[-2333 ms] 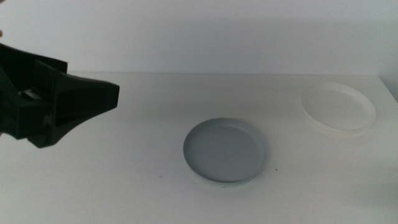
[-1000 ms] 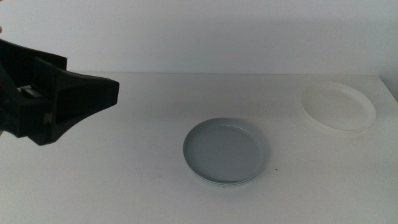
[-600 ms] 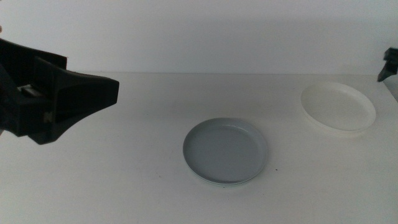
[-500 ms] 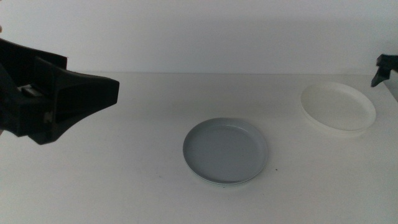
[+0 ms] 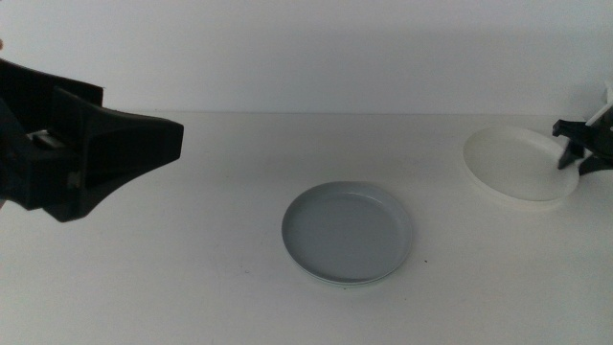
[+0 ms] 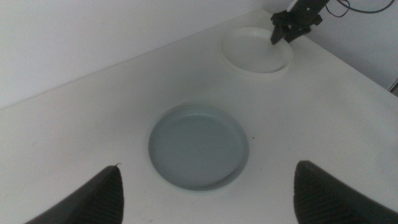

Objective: Stack the three bowls on top of each other.

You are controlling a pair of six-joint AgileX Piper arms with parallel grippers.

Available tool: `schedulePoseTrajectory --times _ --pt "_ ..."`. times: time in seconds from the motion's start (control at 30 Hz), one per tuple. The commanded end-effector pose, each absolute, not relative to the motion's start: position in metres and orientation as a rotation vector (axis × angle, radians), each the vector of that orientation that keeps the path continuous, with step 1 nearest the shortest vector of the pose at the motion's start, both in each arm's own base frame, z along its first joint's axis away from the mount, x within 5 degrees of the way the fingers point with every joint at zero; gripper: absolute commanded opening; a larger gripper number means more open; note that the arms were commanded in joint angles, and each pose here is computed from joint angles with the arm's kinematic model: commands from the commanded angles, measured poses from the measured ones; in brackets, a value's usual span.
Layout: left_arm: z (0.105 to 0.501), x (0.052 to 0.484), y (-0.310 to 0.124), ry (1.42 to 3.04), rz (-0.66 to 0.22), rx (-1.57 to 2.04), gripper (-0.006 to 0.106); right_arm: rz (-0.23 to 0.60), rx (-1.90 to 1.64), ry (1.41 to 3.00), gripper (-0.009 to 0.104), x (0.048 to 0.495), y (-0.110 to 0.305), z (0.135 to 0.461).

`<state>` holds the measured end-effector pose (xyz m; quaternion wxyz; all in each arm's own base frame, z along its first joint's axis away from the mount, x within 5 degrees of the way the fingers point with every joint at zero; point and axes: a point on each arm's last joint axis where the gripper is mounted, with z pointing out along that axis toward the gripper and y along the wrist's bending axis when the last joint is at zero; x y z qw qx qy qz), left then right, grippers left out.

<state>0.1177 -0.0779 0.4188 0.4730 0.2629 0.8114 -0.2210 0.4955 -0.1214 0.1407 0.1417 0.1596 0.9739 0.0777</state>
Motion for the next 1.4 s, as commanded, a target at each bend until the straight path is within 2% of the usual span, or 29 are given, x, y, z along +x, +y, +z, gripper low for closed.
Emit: schedulePoseTrajectory --times 0.0,0.03,0.13,0.17,0.2,0.3,0.57,0.7,0.9,1.23,1.37 --pt "0.419 0.118 -0.078 1.973 -0.543 0.636 0.094 0.249 0.447 2.838 0.003 0.494 -0.122 0.132" --pt "0.419 0.118 -0.078 1.973 -0.543 0.636 0.094 0.243 0.444 2.843 -0.001 0.493 -0.122 0.135" --pt "0.419 0.118 -0.078 1.973 -0.543 0.636 0.094 0.198 0.441 2.813 -0.001 0.49 -0.124 0.162" --pt "0.419 0.118 -0.078 1.973 -0.543 0.636 0.094 0.203 0.437 2.792 -0.001 0.487 -0.122 0.177" --pt "0.419 0.118 -0.078 1.973 -0.543 0.636 0.094 0.241 0.414 2.771 -0.001 0.484 -0.115 0.192" --pt "0.419 0.118 -0.078 1.973 -0.543 0.636 0.094 0.345 0.294 2.693 -0.001 0.47 -0.081 0.223" --pt "0.42 0.118 -0.078 1.973 -0.544 0.633 0.094 0.412 0.037 2.657 -0.003 0.407 0.044 0.253" --pt "0.42 0.118 -0.078 1.973 -0.544 0.633 0.094 0.472 -0.102 2.753 -0.003 0.393 0.093 0.246" --pt "0.42 0.118 -0.078 1.973 -0.544 0.633 0.094 0.478 -0.198 2.792 -0.003 0.383 0.135 0.22" --pt "0.42 0.118 -0.078 1.972 -0.543 0.635 0.094 0.452 -0.237 2.812 -0.002 0.379 0.154 0.185" --pt "0.42 0.118 -0.078 1.972 -0.543 0.635 0.094 0.45 -0.234 2.806 0.008 0.379 0.154 0.184"
